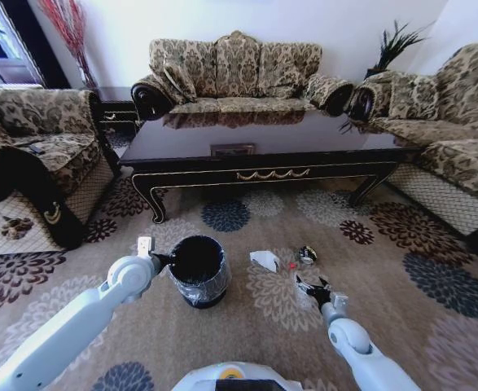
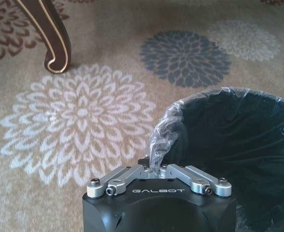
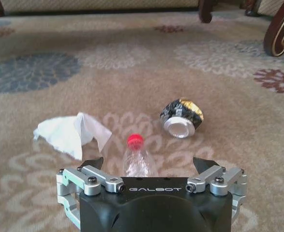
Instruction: Move to the front of the table and pick up the trash from the floor, then place it into the trash bin.
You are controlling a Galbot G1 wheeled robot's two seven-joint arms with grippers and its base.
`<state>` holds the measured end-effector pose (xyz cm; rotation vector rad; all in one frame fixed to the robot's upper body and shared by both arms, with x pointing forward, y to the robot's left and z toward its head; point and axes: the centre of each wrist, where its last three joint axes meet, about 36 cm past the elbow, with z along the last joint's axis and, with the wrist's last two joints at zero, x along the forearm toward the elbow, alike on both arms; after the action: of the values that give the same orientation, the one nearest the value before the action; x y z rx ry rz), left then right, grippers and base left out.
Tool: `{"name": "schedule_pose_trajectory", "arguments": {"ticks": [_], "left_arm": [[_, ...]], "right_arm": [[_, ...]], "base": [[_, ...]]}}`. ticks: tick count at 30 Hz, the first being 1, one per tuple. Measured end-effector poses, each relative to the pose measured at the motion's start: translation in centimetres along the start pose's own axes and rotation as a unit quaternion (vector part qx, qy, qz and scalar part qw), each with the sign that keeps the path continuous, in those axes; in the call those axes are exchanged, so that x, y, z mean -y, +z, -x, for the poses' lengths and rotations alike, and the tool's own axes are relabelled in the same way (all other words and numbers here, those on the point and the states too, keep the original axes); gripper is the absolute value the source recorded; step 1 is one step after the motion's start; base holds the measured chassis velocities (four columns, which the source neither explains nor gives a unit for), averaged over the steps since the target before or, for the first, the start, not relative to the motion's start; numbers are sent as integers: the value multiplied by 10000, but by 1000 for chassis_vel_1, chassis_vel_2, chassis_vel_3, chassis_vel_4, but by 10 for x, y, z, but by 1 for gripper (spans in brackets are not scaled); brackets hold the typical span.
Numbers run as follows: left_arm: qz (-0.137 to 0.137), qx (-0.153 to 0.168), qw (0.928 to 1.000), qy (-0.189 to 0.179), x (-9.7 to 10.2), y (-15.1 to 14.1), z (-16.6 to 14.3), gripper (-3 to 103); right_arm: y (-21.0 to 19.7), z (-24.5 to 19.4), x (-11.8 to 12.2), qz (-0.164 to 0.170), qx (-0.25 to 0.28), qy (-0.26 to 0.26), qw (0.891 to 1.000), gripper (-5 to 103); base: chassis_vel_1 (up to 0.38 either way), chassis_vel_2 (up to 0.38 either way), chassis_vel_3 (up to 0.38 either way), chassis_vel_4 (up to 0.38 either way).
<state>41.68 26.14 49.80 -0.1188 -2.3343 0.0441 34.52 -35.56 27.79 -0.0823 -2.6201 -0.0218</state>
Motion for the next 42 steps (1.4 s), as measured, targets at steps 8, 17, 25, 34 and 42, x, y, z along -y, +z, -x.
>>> {"name": "schedule_pose_trajectory", "arguments": {"ticks": [8, 17, 25, 34, 42], "left_arm": [[-4, -48, 10000, 48, 5, 6, 3, 4], [42, -90, 9999, 84, 8, 8, 5, 4], [54, -98, 9998, 142, 12, 6, 6, 4], [51, -110, 9998, 143, 13, 6, 8, 4], [118, -131, 9996, 213, 17, 5, 7, 4]], "right_arm": [[14, 14, -4, -264, -210, -152, 9993, 100], [30, 38, -4, -347, -298, -77, 9989, 100], [43, 49, 5, -333, -442, -52, 9985, 100], [54, 59, 1, -388, -517, -71, 9979, 101], [58, 57, 0, -481, -590, -110, 9970, 65]], "base": [[0, 0, 0, 0], [0, 0, 0, 0], [0, 0, 0, 0], [0, 0, 0, 0], [0, 0, 0, 0]]}}
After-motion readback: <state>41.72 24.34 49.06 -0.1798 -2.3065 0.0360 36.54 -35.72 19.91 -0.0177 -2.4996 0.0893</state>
